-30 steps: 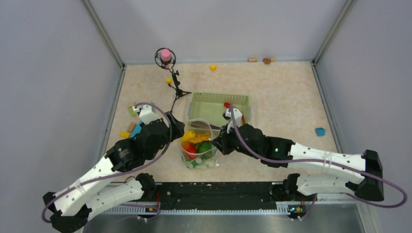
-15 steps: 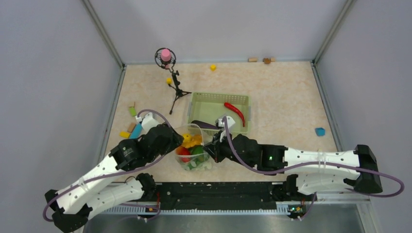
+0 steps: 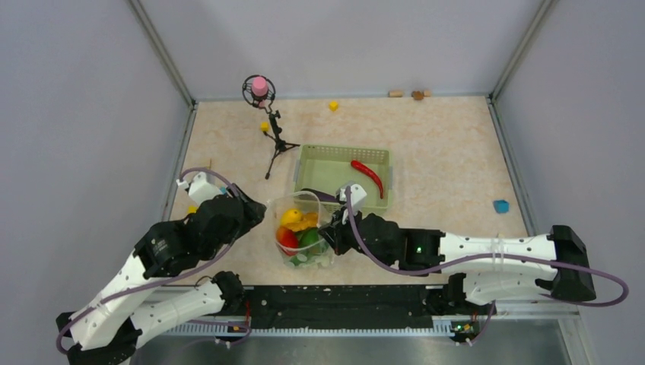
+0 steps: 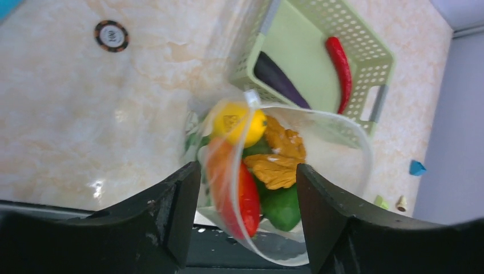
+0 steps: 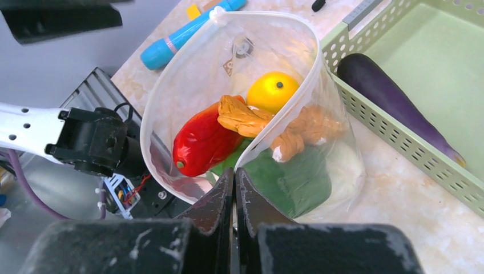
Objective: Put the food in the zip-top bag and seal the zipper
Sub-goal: Adjust the zipper food storage bag at the center of the board.
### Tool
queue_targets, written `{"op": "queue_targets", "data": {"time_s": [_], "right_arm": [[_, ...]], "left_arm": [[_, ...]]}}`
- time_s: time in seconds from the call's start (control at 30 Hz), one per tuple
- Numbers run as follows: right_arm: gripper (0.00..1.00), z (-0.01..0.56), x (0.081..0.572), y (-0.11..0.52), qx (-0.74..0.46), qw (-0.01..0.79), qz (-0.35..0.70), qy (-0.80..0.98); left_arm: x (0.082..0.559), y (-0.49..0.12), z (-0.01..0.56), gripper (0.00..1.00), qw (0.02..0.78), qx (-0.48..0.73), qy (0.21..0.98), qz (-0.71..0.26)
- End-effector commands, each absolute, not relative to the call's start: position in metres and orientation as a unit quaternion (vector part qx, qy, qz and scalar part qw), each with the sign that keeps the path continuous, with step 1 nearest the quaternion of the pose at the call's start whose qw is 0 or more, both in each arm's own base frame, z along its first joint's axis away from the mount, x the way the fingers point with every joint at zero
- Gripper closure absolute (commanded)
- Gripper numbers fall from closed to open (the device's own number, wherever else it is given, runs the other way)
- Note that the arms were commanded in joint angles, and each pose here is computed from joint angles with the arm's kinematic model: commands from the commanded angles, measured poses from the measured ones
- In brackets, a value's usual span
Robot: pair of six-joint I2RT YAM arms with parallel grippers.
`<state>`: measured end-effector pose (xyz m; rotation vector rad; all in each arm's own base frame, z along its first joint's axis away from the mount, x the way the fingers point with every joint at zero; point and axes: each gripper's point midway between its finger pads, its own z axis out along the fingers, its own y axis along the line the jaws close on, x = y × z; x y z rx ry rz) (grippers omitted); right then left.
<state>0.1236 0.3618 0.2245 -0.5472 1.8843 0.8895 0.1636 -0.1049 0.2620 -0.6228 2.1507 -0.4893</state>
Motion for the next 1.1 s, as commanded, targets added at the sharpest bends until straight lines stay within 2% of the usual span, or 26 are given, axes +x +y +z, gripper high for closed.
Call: {"op": "queue_targets", "data": {"time_s": [0.0, 0.23, 0.5, 0.6, 0.63, 0.67, 0.7, 0.8, 0.87, 1.07], "right_arm": [[1.00, 0.240, 0.124, 0.365, -0.206, 0.494, 0.386, 0.752], [1.00, 0.231, 0.120, 0.373, -0.214, 0.484, 0.398, 0.750], [1.00, 0.225, 0.122, 0.372, -0.210, 0.485, 0.386, 0.756], [1.00, 0.225, 0.123, 0.371, -0.207, 0.486, 0.385, 0.757], [1.00, 0.223, 0.124, 0.370, -0.206, 0.486, 0.383, 0.758], [1.00, 0.223, 0.124, 0.370, -0.204, 0.486, 0.381, 0.759], [1.00, 0.222, 0.124, 0.370, -0.204, 0.485, 0.381, 0.760], [0.99, 0.224, 0.118, 0.374, -0.231, 0.481, 0.390, 0.750], [0.88, 0.230, 0.112, 0.376, -0.266, 0.484, 0.395, 0.735], [0.20, 0.265, 0.118, 0.362, -0.291, 0.504, 0.401, 0.707]], "left_arm": [[0.150, -0.093, 0.211, 0.33, 0.382, -0.249, 0.877, -0.152], [0.168, -0.158, 0.196, 0.39, 0.365, -0.246, 0.850, -0.290], [0.175, -0.141, 0.198, 0.52, 0.386, -0.271, 0.846, -0.249], [0.174, -0.134, 0.197, 0.67, 0.389, -0.276, 0.846, -0.239], [0.173, -0.132, 0.196, 0.75, 0.390, -0.278, 0.846, -0.235], [0.173, -0.130, 0.194, 0.91, 0.390, -0.281, 0.847, -0.229], [0.173, -0.128, 0.194, 1.00, 0.392, -0.283, 0.846, -0.226], [0.180, -0.124, 0.206, 1.00, 0.419, -0.264, 0.842, -0.215], [0.189, -0.119, 0.218, 1.00, 0.451, -0.249, 0.834, -0.198], [0.199, -0.112, 0.229, 1.00, 0.488, -0.205, 0.834, -0.157]]}}
